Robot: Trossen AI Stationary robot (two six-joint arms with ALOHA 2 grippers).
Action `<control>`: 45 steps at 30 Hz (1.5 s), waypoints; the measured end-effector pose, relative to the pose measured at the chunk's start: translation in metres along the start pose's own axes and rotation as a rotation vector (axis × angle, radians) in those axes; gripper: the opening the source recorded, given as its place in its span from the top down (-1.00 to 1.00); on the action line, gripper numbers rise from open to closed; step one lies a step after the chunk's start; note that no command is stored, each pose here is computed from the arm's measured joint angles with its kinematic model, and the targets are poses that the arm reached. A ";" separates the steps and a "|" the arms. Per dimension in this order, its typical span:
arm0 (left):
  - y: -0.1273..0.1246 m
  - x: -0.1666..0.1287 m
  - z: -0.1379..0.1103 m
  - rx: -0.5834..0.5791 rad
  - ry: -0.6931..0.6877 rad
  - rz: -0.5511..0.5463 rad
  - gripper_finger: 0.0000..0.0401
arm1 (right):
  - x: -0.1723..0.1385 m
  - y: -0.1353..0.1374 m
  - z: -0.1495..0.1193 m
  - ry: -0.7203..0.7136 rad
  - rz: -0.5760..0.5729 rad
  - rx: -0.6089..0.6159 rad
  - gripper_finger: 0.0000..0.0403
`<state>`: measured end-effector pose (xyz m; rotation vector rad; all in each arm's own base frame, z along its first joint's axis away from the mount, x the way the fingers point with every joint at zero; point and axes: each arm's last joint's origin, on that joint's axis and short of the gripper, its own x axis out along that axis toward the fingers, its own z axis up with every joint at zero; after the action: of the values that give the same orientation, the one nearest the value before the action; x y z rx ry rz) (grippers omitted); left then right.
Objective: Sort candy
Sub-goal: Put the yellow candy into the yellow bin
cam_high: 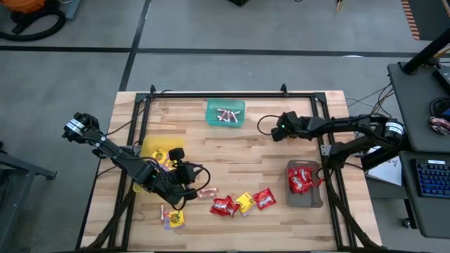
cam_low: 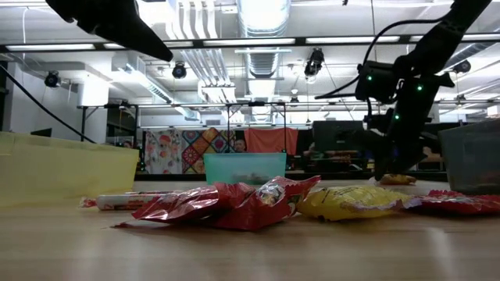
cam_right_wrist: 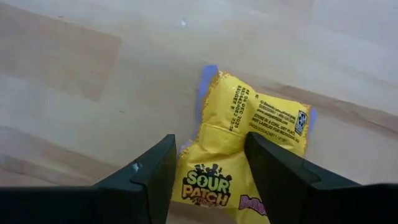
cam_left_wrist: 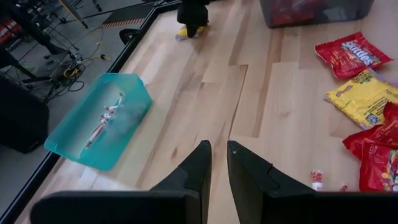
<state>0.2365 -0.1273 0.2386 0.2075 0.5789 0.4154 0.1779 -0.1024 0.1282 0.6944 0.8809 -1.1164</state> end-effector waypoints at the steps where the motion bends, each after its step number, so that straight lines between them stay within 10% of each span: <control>1: 0.000 0.000 0.000 -0.002 -0.004 0.005 0.82 | 0.000 0.000 -0.001 -0.004 -0.002 0.000 0.12; 18: -0.002 -0.001 0.016 -0.128 -0.141 0.049 0.82 | -0.007 0.006 0.006 0.015 0.095 -0.123 0.95; 32: -0.013 0.016 -0.007 -0.004 -0.325 -0.348 0.82 | -0.068 0.048 0.020 -0.073 1.132 -0.375 0.96; 45: 0.028 0.046 -0.031 -0.217 -0.528 -0.235 0.68 | -0.075 0.120 -0.004 -0.154 1.529 -0.537 0.96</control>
<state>0.2450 -0.0795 0.1998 0.0345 0.0347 0.1789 0.2779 -0.0284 0.1963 0.5766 0.2680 0.4282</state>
